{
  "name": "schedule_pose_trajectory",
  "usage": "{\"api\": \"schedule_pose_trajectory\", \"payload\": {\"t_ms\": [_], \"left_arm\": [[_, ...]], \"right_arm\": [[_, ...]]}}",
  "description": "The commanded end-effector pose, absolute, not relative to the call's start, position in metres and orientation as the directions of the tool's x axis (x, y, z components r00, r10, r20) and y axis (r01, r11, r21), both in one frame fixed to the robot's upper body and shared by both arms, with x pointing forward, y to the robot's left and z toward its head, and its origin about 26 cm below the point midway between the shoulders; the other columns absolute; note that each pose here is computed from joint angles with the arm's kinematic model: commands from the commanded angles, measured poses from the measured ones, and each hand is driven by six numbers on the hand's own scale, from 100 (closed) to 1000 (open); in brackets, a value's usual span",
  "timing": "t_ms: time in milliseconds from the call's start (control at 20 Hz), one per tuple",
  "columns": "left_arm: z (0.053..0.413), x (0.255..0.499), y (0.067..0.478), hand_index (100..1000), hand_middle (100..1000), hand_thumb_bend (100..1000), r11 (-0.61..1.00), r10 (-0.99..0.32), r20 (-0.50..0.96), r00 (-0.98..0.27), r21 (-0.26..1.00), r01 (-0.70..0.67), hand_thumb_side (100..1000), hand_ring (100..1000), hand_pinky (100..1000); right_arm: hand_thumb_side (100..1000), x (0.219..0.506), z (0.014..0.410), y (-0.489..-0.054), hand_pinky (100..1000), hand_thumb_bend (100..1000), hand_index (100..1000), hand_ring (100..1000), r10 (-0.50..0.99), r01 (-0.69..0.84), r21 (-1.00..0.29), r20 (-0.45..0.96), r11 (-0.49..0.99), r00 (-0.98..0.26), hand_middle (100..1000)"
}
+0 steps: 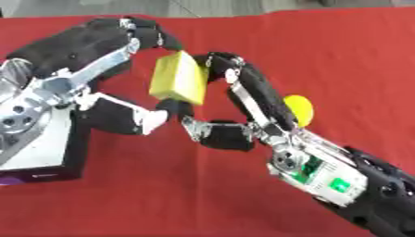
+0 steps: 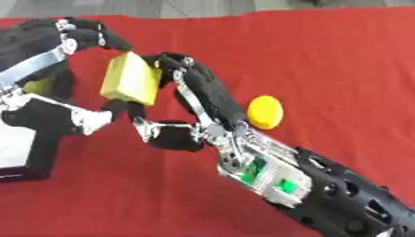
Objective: Pick up the objects with one hand, pass them to the other hand, and then place them into the box on the other side of the table.
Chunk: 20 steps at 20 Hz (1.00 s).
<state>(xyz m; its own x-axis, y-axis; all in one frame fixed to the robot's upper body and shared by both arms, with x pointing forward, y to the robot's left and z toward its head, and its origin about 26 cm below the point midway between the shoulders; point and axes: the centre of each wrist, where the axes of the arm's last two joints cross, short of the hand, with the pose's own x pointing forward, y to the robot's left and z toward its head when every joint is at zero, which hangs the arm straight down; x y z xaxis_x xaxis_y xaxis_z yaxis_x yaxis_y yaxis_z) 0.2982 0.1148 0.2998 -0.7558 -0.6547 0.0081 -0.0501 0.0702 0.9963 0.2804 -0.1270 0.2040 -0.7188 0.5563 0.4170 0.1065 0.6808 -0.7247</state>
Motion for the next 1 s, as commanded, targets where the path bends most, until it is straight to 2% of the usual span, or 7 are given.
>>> {"api": "schedule_pose_trajectory", "payload": {"t_ms": [50, 300, 700, 1000], "left_arm": [[0.3049, 0.2982, 0.1158, 888, 792, 291, 0.054, -0.659, -0.013, -0.752, 0.996, -0.064, 348, 839, 878], [0.3041, 0.3004, 0.1155, 885, 790, 262, 0.051, -0.666, -0.011, -0.746, 0.997, -0.060, 343, 837, 877], [0.3027, 0.3032, 0.1136, 848, 770, 150, 0.082, -0.663, 0.010, -0.748, 0.995, -0.059, 306, 822, 868], [0.3009, 0.3050, 0.1124, 787, 698, 108, 0.103, -0.657, 0.028, -0.753, 0.993, -0.053, 266, 785, 857]], "right_arm": [[196, 0.2782, 0.2100, -0.1269, 680, 100, 636, 599, 0.546, 0.122, -0.719, 0.393, 0.684, -0.740, 530], [181, 0.2781, 0.2096, -0.1269, 682, 100, 635, 599, 0.540, 0.123, -0.720, 0.383, 0.683, -0.750, 530], [158, 0.2781, 0.2094, -0.1270, 683, 100, 634, 599, 0.531, 0.117, -0.728, 0.369, 0.675, -0.763, 529], [154, 0.2781, 0.2093, -0.1271, 684, 100, 634, 599, 0.524, 0.109, -0.734, 0.364, 0.670, -0.770, 529]]}}
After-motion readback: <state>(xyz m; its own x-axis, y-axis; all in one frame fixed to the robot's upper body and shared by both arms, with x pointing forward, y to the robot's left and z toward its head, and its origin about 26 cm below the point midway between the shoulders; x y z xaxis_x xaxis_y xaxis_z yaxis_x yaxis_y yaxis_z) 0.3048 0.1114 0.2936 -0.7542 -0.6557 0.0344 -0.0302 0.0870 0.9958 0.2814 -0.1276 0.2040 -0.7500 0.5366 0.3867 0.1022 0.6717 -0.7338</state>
